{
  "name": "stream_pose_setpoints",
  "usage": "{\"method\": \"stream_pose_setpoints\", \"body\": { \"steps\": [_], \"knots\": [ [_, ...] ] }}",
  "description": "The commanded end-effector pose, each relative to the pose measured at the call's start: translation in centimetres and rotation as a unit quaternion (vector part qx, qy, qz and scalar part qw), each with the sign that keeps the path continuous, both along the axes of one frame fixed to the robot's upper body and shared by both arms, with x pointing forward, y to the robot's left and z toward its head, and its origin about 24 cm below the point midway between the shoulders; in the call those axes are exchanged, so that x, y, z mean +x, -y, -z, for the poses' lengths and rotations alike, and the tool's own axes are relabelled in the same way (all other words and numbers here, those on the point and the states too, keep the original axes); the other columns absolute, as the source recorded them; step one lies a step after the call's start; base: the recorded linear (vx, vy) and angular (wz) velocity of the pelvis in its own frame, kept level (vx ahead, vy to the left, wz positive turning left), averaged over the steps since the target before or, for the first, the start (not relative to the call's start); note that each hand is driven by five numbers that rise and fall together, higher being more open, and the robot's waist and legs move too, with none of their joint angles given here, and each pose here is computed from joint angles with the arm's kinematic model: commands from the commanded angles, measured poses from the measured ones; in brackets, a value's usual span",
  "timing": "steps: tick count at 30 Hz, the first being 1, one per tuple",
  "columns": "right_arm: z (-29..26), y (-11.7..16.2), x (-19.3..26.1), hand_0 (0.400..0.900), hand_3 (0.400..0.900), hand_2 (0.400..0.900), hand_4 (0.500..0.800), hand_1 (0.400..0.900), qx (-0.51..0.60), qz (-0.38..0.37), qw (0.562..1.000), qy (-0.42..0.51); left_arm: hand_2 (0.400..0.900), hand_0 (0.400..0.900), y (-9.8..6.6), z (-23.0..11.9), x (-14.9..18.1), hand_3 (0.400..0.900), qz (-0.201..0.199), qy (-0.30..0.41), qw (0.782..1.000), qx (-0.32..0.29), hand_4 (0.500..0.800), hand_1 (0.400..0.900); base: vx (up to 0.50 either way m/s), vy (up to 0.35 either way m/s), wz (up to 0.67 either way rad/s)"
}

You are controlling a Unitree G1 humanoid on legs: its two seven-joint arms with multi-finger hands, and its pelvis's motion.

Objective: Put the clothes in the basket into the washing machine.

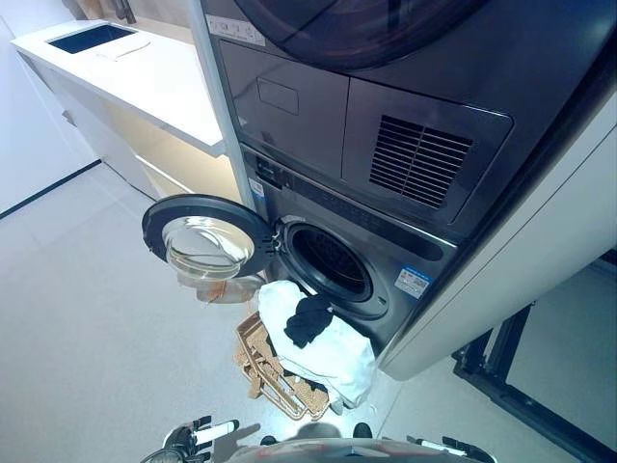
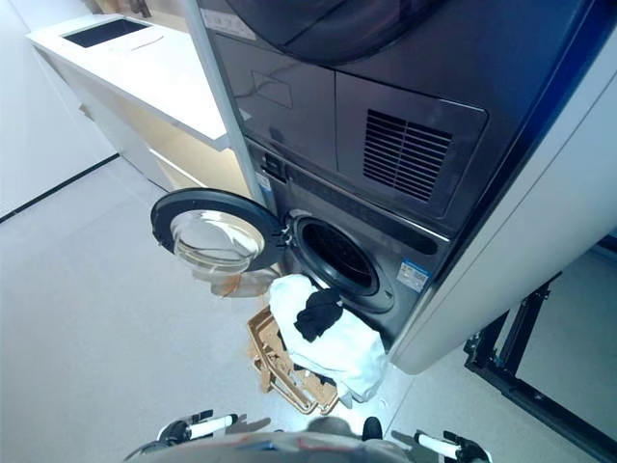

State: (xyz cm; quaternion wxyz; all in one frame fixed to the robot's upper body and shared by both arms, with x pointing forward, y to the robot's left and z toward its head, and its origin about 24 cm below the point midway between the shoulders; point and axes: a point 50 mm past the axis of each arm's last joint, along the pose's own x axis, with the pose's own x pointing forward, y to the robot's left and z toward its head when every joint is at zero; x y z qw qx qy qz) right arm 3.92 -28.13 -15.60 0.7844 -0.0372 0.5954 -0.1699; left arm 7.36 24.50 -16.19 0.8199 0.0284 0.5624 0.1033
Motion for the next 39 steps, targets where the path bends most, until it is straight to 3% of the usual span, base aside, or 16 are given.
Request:
{"method": "stream_pose_setpoints", "body": {
  "steps": [1,14,20,31,39],
  "knots": [
    [-0.7,1.8,0.8,0.900,0.900,0.900,0.800,0.900,-0.038,-0.002,0.999,0.000,0.900,0.900,-1.7,-0.9,1.9,0.900,-0.001,0.029,0.999,0.034,0.800,0.900,-0.014,-0.041,0.06],
    [-1.7,3.7,1.6,0.900,0.900,0.900,0.800,0.900,-0.067,0.006,0.998,0.016,0.900,0.900,-0.9,-1.2,3.9,0.900,-0.006,0.064,0.998,0.021,0.800,0.900,-0.029,-0.079,0.13],
    [-1.9,4.3,1.2,0.900,0.900,0.900,0.800,0.900,-0.080,0.017,0.997,0.011,0.900,0.900,-0.7,-1.0,3.3,0.900,-0.009,0.056,0.998,0.018,0.800,0.900,0.114,0.039,-0.15],
    [-1.0,2.3,1.2,0.900,0.900,0.900,0.800,0.900,-0.051,-0.005,0.999,0.003,0.900,0.900,-2.6,-1.0,1.2,0.900,-0.027,0.027,0.998,0.043,0.800,0.900,0.143,0.129,-0.39],
    [-0.5,0.8,2.3,0.900,0.900,0.900,0.800,0.900,-0.031,-0.024,0.999,0.007,0.900,0.900,-3.4,-1.4,1.5,0.900,-0.027,0.032,0.998,0.056,0.800,0.900,0.043,0.184,-0.27]
  ]
}}
